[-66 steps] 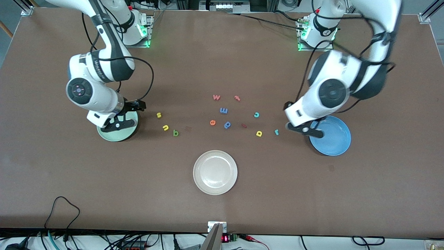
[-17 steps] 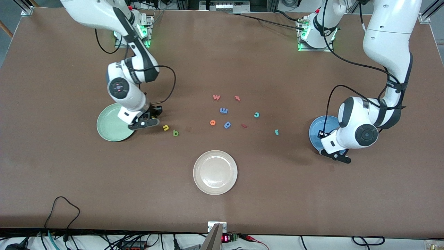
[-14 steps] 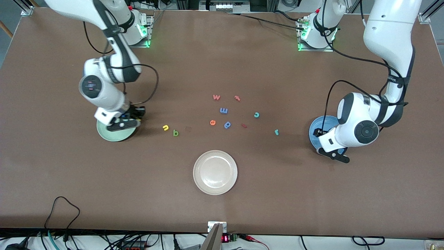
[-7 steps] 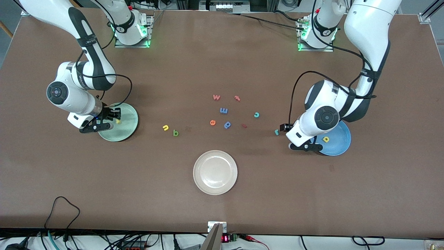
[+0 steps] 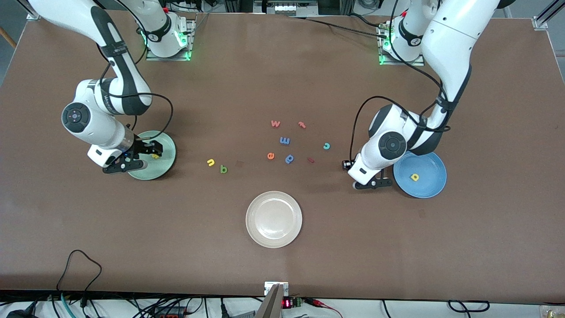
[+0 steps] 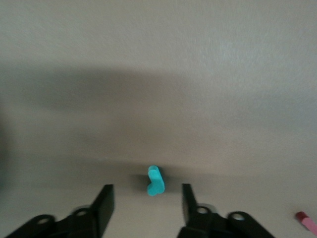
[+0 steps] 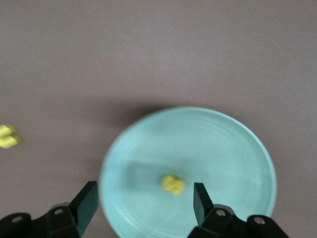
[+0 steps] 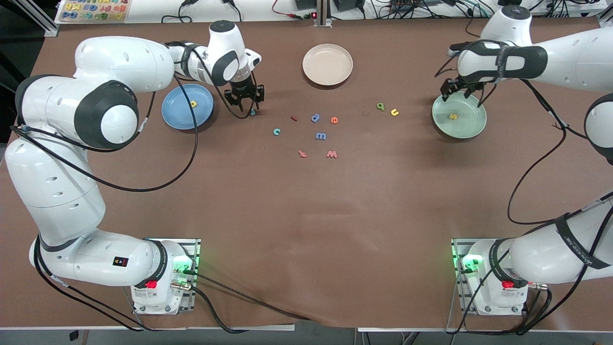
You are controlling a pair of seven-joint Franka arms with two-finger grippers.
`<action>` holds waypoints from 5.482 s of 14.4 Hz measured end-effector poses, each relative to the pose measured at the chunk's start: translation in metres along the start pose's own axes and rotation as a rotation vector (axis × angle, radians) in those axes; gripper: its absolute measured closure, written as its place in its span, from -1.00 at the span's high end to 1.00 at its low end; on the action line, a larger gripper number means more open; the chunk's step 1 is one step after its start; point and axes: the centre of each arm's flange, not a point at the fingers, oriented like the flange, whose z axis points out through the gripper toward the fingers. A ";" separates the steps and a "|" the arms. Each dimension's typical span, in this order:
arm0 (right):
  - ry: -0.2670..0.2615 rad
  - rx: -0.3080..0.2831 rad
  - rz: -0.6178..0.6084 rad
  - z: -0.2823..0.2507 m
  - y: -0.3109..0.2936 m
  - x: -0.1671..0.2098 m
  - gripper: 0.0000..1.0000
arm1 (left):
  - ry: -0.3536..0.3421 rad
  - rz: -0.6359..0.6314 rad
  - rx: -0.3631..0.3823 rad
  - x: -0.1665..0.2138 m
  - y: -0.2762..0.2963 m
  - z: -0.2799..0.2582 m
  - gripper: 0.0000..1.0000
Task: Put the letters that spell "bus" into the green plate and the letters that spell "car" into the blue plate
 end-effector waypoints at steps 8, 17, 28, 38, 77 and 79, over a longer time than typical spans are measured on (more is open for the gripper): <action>-0.008 0.013 0.514 0.025 -0.115 0.018 0.73 | 0.000 0.027 0.003 -0.009 0.012 0.016 -0.17; -0.076 0.074 0.767 0.070 -0.158 0.033 0.71 | 0.028 0.059 0.024 -0.007 0.012 0.015 -0.58; -0.091 0.058 0.774 0.081 -0.153 0.031 0.21 | 0.025 0.077 0.182 0.007 -0.027 -0.034 -0.69; -0.106 0.046 0.770 0.090 -0.155 0.027 0.13 | -0.082 0.158 0.239 0.043 -0.178 -0.052 -0.41; -0.063 0.035 0.066 -0.027 -0.027 0.041 1.00 | 0.189 0.667 0.113 -0.081 0.052 0.008 -0.52; -0.036 0.035 0.024 -0.038 -0.066 0.048 1.00 | 0.178 0.654 0.174 -0.057 0.022 -0.017 -0.52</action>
